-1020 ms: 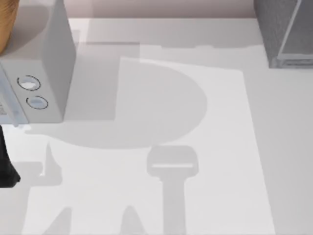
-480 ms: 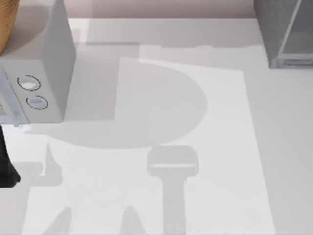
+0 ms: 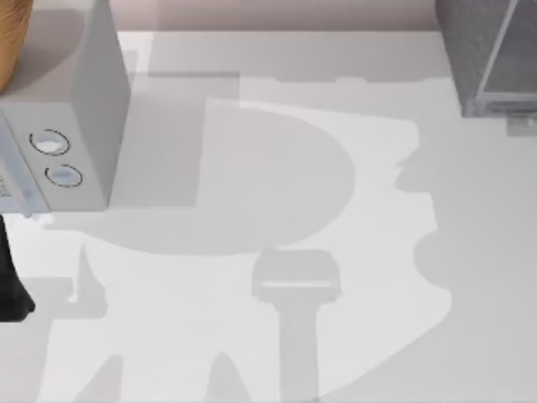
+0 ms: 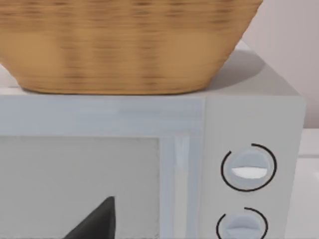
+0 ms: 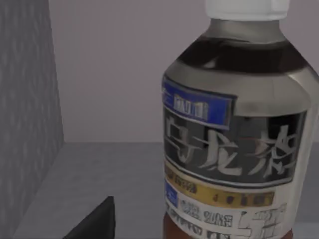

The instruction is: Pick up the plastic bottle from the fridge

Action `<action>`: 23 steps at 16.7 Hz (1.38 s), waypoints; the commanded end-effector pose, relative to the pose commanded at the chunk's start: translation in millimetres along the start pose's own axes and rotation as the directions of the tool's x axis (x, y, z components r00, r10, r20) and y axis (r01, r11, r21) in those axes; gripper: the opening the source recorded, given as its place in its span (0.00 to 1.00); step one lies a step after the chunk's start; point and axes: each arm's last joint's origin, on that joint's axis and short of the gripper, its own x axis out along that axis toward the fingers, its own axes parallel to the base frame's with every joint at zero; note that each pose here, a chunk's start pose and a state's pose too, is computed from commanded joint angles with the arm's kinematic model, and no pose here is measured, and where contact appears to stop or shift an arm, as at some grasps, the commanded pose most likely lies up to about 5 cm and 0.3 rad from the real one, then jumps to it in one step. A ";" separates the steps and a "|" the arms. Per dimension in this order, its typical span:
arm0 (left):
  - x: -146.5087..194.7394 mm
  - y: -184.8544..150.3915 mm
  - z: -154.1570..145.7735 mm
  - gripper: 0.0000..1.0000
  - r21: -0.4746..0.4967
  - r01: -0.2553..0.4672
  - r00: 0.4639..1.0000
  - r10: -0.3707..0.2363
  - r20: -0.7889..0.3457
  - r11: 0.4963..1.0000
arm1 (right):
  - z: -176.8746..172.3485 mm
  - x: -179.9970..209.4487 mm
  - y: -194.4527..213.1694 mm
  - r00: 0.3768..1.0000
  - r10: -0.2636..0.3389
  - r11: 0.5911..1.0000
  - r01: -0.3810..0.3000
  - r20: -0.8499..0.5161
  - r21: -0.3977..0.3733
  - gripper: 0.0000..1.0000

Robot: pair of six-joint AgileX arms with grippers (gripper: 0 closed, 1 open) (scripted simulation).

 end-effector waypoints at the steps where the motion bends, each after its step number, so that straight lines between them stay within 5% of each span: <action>1: 0.0 0.0 0.0 1.00 0.000 0.000 1.000 0.000 0.000 1.000 | 0.2 1.9 1.4 1.000 0.000 1.000 0.000 -0.002 0.000 1.00; 19: 0.0 0.0 0.0 1.00 0.000 0.000 1.000 0.000 0.000 1.000 | 0.1 61.9 1.4 1.000 0.000 1.000 0.000 -0.002 0.000 1.00; 23: 0.0 0.0 0.0 1.00 0.000 0.000 1.000 0.000 0.000 1.000 | 0.1 61.9 1.4 1.000 0.000 1.000 0.000 -0.002 0.000 0.70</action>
